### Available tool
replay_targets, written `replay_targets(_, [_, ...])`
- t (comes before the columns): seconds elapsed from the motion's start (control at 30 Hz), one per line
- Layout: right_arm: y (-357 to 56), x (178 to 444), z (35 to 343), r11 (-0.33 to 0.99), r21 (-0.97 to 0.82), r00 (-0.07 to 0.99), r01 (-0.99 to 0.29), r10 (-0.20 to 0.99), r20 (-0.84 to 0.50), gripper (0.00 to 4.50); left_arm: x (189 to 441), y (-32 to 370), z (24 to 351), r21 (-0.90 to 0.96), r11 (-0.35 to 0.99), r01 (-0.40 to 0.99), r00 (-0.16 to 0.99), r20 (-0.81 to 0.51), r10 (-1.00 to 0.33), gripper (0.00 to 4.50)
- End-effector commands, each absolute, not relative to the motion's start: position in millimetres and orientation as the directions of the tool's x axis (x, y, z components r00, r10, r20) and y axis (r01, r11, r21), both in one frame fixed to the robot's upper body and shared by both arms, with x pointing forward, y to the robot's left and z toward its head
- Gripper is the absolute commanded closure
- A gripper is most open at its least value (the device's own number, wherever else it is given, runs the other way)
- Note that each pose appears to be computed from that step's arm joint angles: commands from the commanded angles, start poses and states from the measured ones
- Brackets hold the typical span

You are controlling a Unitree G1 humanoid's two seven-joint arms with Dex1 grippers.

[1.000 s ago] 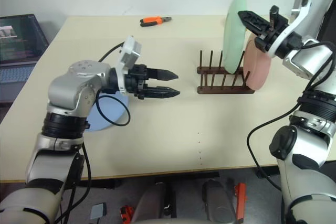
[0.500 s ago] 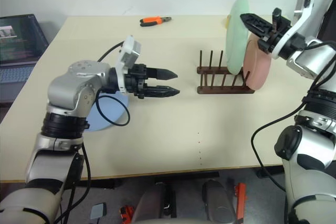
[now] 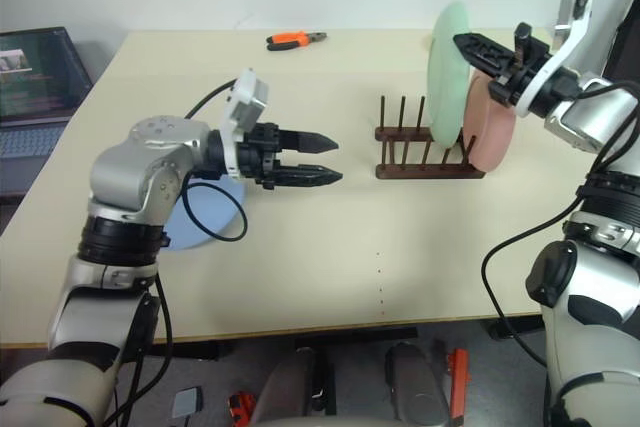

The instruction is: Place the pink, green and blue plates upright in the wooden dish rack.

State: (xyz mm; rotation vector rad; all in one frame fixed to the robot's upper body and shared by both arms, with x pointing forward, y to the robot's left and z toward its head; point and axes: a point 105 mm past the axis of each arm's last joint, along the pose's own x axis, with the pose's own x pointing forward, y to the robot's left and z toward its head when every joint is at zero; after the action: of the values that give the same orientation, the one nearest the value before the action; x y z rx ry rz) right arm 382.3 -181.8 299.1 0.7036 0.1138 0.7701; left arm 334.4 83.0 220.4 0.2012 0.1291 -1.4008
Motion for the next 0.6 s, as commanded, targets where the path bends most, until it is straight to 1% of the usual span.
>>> replay_targets(0.03, [-189.0,383.1,312.2,0.547,0.574,0.746,-0.61,0.641,0.182,4.5,328.4,81.7,233.7,0.115,0.139,0.984,0.158,-0.184,-0.97,1.25])
replay_targets(0.13, [-192.7,387.1,310.1,0.568,0.572,0.766,-0.592,0.618,0.178,4.5,328.9,81.8,232.8,0.115,0.142,0.983,0.162,-0.186,-0.969,1.25])
replay_targets(0.23, [-192.9,386.8,309.8,0.572,0.562,0.763,-0.598,0.621,0.18,3.88,329.6,82.1,232.5,0.115,0.147,0.982,0.167,-0.185,-0.968,1.21])
replay_targets(0.37, [-191.5,383.6,311.8,0.57,0.543,0.751,-0.616,0.633,0.187,2.49,330.2,82.4,232.6,0.114,0.149,0.982,0.169,-0.186,-0.968,1.21])
replay_targets(0.4, [-191.4,383.0,312.9,0.568,0.539,0.748,-0.621,0.635,0.193,2.2,330.4,82.2,232.7,0.114,0.15,0.982,0.169,-0.186,-0.968,1.21])
replay_targets(0.53, [-189.8,378.7,318.3,0.565,0.513,0.733,-0.646,0.645,0.213,2.2,330.4,81.4,232.8,0.113,0.149,0.982,0.169,-0.184,-0.968,1.21])
replay_targets(0.6, [-190.5,378.1,318.9,0.584,0.492,0.739,-0.645,0.64,0.209,2.2,330.3,80.3,232.0,0.112,0.148,0.983,0.167,-0.184,-0.969,1.21])
